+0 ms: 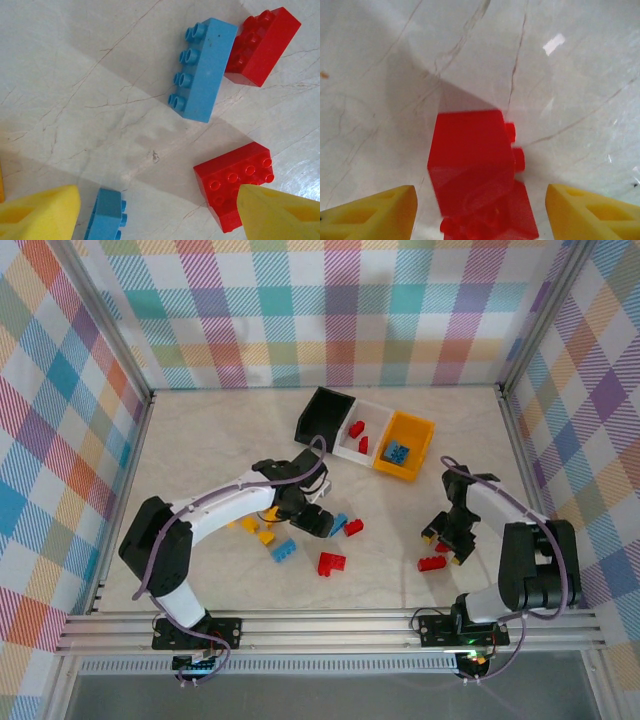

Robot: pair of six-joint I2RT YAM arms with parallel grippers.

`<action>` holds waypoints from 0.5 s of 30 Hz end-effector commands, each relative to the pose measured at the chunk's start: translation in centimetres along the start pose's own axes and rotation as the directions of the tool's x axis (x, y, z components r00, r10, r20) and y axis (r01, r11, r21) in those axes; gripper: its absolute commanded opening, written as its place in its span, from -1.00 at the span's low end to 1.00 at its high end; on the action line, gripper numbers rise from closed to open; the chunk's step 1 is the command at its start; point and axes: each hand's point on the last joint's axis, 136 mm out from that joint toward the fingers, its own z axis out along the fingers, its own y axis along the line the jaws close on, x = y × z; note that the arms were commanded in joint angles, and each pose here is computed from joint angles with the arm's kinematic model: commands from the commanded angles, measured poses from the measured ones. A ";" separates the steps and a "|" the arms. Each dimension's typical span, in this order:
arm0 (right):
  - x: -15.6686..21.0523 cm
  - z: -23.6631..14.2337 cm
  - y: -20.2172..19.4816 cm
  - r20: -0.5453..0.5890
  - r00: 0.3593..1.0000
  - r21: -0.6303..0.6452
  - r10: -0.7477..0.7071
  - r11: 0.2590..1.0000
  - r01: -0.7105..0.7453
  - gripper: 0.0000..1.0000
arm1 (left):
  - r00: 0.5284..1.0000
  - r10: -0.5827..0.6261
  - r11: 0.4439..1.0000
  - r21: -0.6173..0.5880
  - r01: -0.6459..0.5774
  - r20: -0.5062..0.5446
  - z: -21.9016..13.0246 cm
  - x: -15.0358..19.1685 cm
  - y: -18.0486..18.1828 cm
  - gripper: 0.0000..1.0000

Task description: Sort the legos into containers by color

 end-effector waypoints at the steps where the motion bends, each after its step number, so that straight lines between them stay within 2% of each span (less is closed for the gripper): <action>1: -1.6 0.0 0.2 0.039 0.999 0.015 0.014 1.000 -0.015 0.32 | 1.000 0.004 1.000 -0.025 -0.005 -0.022 -0.4 1.5 0.2 0.65; 6: -2.6 0.3 0.2 0.062 0.998 0.025 0.001 1.000 -0.002 0.13 | 1.000 0.004 1.000 -0.025 -0.004 -0.023 -0.4 1.7 0.3 0.65; 10: -2.9 0.0 0.6 0.081 0.997 0.004 -0.010 1.000 0.010 -0.23 | 1.000 0.005 1.000 -0.024 -0.006 -0.024 -0.3 1.6 0.4 0.65; 15: -3.3 -1.9 1.8 0.120 0.993 -0.069 -0.011 0.997 0.019 -0.32 | 1.000 -0.012 1.000 -0.019 0.012 -0.006 -0.5 1.1 0.5 0.65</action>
